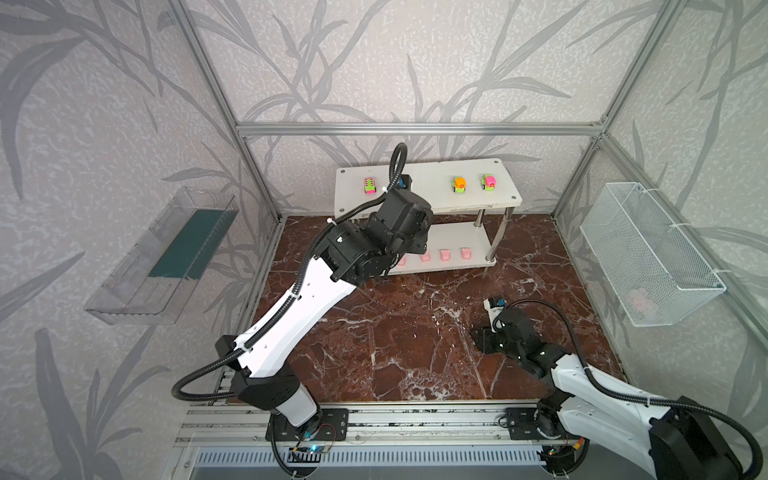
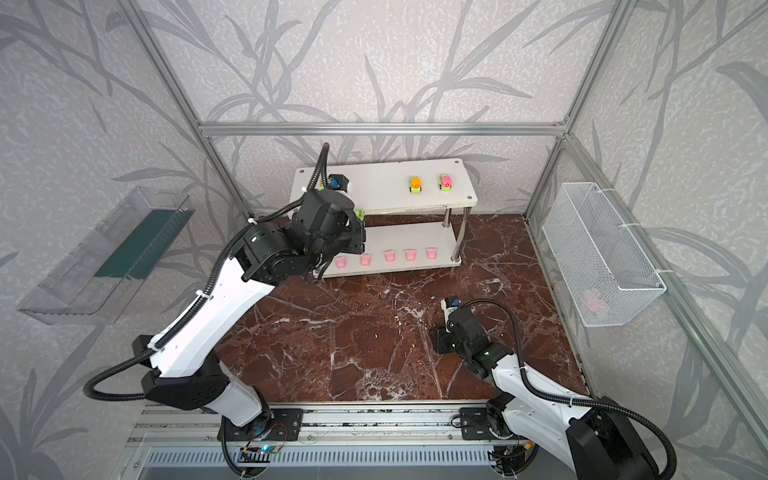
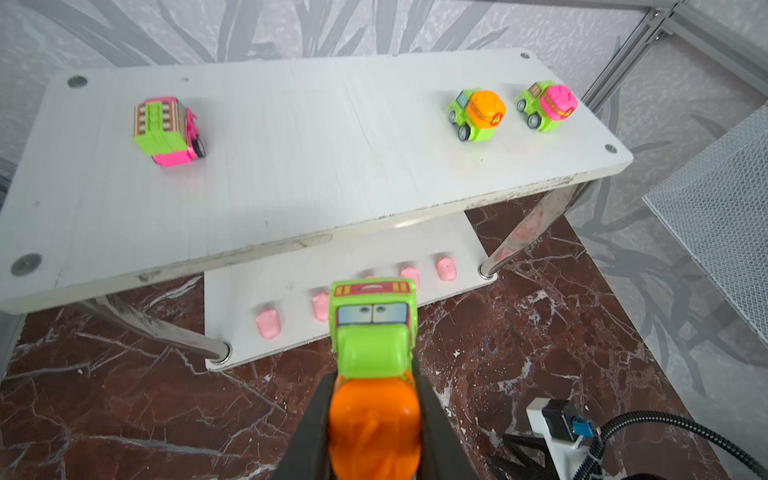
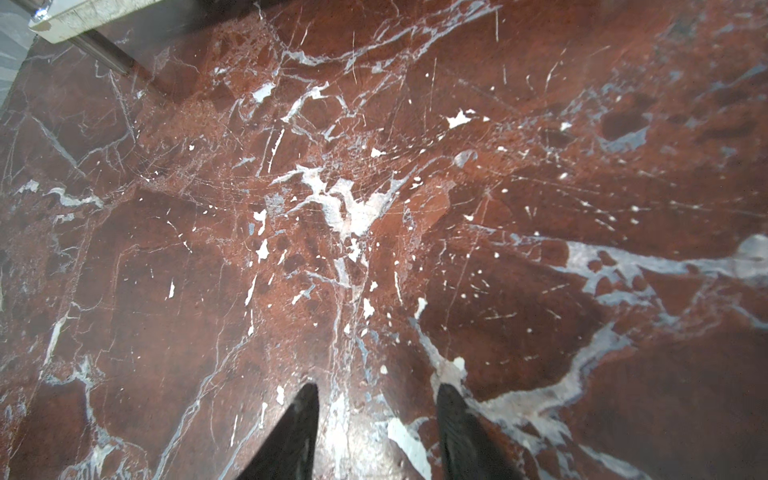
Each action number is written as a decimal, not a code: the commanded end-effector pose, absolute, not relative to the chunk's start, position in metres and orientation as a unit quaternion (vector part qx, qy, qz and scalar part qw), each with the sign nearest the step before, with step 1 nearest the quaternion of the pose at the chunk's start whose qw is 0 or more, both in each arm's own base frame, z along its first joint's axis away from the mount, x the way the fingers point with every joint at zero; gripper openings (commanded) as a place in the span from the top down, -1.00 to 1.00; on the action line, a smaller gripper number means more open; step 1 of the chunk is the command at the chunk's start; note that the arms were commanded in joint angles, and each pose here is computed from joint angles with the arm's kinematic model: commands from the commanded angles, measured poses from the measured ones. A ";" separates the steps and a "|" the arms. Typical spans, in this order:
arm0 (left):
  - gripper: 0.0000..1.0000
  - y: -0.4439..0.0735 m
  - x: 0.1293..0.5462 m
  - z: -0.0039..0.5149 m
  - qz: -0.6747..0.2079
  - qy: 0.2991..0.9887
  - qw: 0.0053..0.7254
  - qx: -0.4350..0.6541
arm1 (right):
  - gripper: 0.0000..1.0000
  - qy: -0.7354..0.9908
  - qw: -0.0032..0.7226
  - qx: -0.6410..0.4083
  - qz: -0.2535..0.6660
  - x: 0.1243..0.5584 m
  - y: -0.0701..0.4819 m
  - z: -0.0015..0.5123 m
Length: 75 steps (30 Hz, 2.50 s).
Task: Place and organize the plastic toys onto the shelf
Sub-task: 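Lift the orange-topped truck with the left gripper and carry it over the top shelf, then lower the truck onto the top shelf between the other trucks and open the left gripper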
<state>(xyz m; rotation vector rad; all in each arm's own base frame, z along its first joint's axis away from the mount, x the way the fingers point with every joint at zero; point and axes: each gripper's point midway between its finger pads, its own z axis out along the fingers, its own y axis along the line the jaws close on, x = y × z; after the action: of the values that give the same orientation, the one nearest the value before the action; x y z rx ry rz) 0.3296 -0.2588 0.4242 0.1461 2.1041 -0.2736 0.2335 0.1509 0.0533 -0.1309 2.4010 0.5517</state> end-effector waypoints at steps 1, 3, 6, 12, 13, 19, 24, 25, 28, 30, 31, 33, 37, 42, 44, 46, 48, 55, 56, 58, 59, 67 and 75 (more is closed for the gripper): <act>0.51 -0.258 0.339 0.411 -0.070 0.879 0.462 0.092 | 0.05 0.909 0.347 -0.051 0.227 0.243 0.158 0.067; 0.51 -0.259 0.349 0.417 -0.073 0.878 0.466 0.086 | 0.05 0.909 0.345 -0.050 0.227 0.243 0.158 0.066; 0.51 -0.264 0.363 0.422 -0.084 0.875 0.470 0.078 | 0.05 0.910 0.344 -0.051 0.227 0.242 0.159 0.065; 0.51 -0.266 0.392 0.424 -0.095 0.872 0.477 0.059 | 0.06 0.911 0.342 -0.052 0.226 0.242 0.158 0.064; 0.51 -0.264 0.397 0.424 -0.095 0.871 0.479 0.055 | 0.06 0.911 0.342 -0.053 0.226 0.242 0.158 0.064; 0.52 -0.257 0.424 0.417 -0.113 0.871 0.477 0.031 | 0.05 0.913 0.339 -0.052 0.222 0.242 0.157 0.061; 0.51 -0.261 0.439 0.413 -0.126 0.868 0.478 0.030 | 0.06 0.914 0.338 -0.052 0.220 0.244 0.158 0.059; 0.51 -0.263 0.441 0.411 -0.129 0.868 0.478 0.031 | 0.05 0.915 0.336 -0.052 0.220 0.243 0.158 0.058; 0.51 -0.267 0.447 0.406 -0.134 0.870 0.474 0.034 | 0.06 0.915 0.334 -0.053 0.220 0.245 0.159 0.057; 0.51 -0.268 0.451 0.401 -0.133 0.871 0.472 0.033 | 0.06 0.916 0.333 -0.053 0.220 0.246 0.160 0.056; 0.51 -0.267 0.454 0.400 -0.131 0.871 0.472 0.031 | 0.06 0.916 0.331 -0.053 0.219 0.246 0.160 0.055; 0.51 -0.266 0.458 0.397 -0.129 0.872 0.471 0.029 | 0.06 0.916 0.331 -0.053 0.219 0.246 0.160 0.055; 0.51 -0.266 0.465 0.393 -0.131 0.871 0.472 0.026 | 0.06 0.917 0.330 -0.054 0.217 0.247 0.160 0.055; 0.51 -0.270 0.470 0.386 -0.136 0.873 0.467 0.029 | 0.06 0.918 0.330 -0.053 0.216 0.248 0.160 0.054; 0.51 -0.272 0.472 0.385 -0.140 0.873 0.466 0.030 | 0.06 0.918 0.330 -0.052 0.214 0.249 0.160 0.054; 0.51 -0.273 0.474 0.383 -0.141 0.873 0.466 0.030 | 0.06 0.918 0.329 -0.052 0.214 0.249 0.160 0.053; 0.51 -0.274 0.477 0.382 -0.144 0.873 0.466 0.028 | 0.06 0.919 0.327 -0.051 0.214 0.248 0.159 0.052; 0.50 -0.277 0.479 0.380 -0.150 0.872 0.464 0.028 | 0.06 0.920 0.324 -0.052 0.214 0.249 0.160 0.050; 0.50 -0.277 0.479 0.380 -0.150 0.872 0.465 0.028 | 0.05 0.920 0.324 -0.051 0.214 0.250 0.160 0.050; 0.50 -0.275 0.478 0.383 -0.149 0.872 0.467 0.026 | 0.06 0.920 0.324 -0.051 0.214 0.250 0.161 0.050; 0.50 -0.274 0.478 0.384 -0.147 0.871 0.468 0.024 | 0.06 0.920 0.323 -0.051 0.215 0.251 0.161 0.049; 0.52 -0.260 0.470 0.399 -0.139 0.867 0.478 0.003 | 0.05 0.921 0.319 -0.053 0.217 0.253 0.164 0.049; 0.52 -0.262 0.466 0.397 -0.142 0.870 0.472 0.006 | 0.05 0.921 0.315 -0.055 0.221 0.254 0.167 0.049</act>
<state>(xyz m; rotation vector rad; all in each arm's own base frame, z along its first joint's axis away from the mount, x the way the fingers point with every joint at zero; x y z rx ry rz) 0.4745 -0.2708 0.3895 0.0312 2.1269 -0.3571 0.2461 0.1607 0.0379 -0.1337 2.4607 0.5556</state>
